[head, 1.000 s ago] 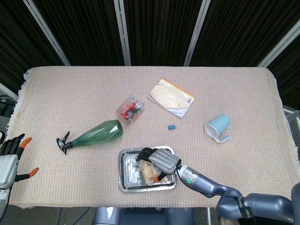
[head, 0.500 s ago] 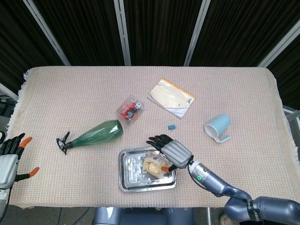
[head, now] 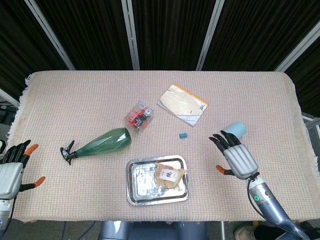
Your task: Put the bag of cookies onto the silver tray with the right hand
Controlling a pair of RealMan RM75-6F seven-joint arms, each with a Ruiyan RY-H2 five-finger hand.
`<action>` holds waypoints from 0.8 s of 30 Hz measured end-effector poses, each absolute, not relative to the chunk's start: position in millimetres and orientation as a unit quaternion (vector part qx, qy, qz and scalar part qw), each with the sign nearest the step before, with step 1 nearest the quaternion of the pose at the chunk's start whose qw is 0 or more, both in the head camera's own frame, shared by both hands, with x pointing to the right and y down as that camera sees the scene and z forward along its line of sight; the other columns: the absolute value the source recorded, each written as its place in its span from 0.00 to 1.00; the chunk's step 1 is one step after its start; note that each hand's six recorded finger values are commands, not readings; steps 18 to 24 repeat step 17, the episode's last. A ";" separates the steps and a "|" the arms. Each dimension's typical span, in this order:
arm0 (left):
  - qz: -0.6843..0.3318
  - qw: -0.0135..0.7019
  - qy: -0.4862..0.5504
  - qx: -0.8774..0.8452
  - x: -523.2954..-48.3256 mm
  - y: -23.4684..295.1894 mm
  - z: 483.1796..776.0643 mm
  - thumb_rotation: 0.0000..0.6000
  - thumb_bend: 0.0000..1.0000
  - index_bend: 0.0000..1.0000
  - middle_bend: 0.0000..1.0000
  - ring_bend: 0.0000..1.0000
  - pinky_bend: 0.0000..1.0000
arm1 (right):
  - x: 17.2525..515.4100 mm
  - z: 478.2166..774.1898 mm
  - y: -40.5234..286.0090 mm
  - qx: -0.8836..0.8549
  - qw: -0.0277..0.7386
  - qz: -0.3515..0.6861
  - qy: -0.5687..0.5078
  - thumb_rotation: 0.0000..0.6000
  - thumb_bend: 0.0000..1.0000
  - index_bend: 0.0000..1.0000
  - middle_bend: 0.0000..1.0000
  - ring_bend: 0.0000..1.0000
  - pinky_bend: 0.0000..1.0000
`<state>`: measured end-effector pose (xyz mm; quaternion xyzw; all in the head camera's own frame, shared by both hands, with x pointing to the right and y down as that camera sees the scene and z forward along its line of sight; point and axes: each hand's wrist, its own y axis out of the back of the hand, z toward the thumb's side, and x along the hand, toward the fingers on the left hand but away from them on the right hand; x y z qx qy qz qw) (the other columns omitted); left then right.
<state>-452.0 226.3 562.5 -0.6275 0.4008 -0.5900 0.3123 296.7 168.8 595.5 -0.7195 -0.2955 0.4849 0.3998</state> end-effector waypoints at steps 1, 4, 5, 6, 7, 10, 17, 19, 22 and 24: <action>-0.590 0.314 0.401 -0.626 -451.8 225.8 562.3 0.95 0.15 0.12 0.00 0.00 0.00 | 303.6 593.3 170.9 -0.711 0.403 0.490 -0.303 1.00 0.19 0.18 0.16 0.08 0.13; -0.591 0.321 0.403 -0.621 -450.5 224.4 561.2 0.95 0.15 0.12 0.00 0.00 0.00 | 329.9 589.2 180.7 -0.680 0.412 0.514 -0.323 1.00 0.19 0.17 0.16 0.07 0.13; -0.590 0.321 0.405 -0.620 -450.0 224.5 560.7 0.95 0.16 0.12 0.00 0.00 0.00 | 339.9 588.6 185.6 -0.668 0.413 0.524 -0.329 1.00 0.19 0.16 0.15 0.06 0.13; -0.590 0.321 0.406 -0.619 -450.2 224.8 560.2 0.95 0.15 0.12 0.00 0.00 0.00 | 346.8 588.2 189.3 -0.661 0.413 0.531 -0.333 1.00 0.19 0.15 0.14 0.05 0.13; -0.590 0.321 0.407 -0.619 -450.6 225.1 559.6 0.94 0.15 0.12 0.00 0.00 0.00 | 352.9 587.7 192.7 -0.654 0.414 0.537 -0.337 1.00 0.19 0.14 0.13 0.04 0.13; -0.589 0.321 0.411 -0.617 -451.7 226.0 557.4 0.95 0.15 0.12 0.00 0.00 0.00 | 367.2 583.6 203.0 -0.636 0.413 0.548 -0.352 1.00 0.19 0.12 0.10 0.01 0.13; -0.580 0.320 0.421 -0.620 -450.5 230.1 553.7 0.95 0.15 0.12 0.00 0.00 0.00 | 395.6 573.2 231.9 -0.605 0.399 0.560 -0.401 1.00 0.19 0.09 0.04 0.00 0.04; -0.580 0.320 0.421 -0.620 -450.5 230.1 553.7 0.95 0.15 0.12 0.00 0.00 0.00 | 395.6 573.2 231.9 -0.605 0.399 0.560 -0.401 1.00 0.19 0.09 0.04 0.00 0.04; -0.580 0.320 0.421 -0.620 -450.5 230.1 553.7 0.95 0.15 0.12 0.00 0.00 0.00 | 395.6 573.2 231.9 -0.605 0.399 0.560 -0.401 1.00 0.19 0.09 0.04 0.00 0.04; -0.580 0.320 0.421 -0.620 -450.5 230.1 553.7 0.95 0.15 0.12 0.00 0.00 0.00 | 395.6 573.2 231.9 -0.605 0.399 0.560 -0.401 1.00 0.19 0.09 0.04 0.00 0.04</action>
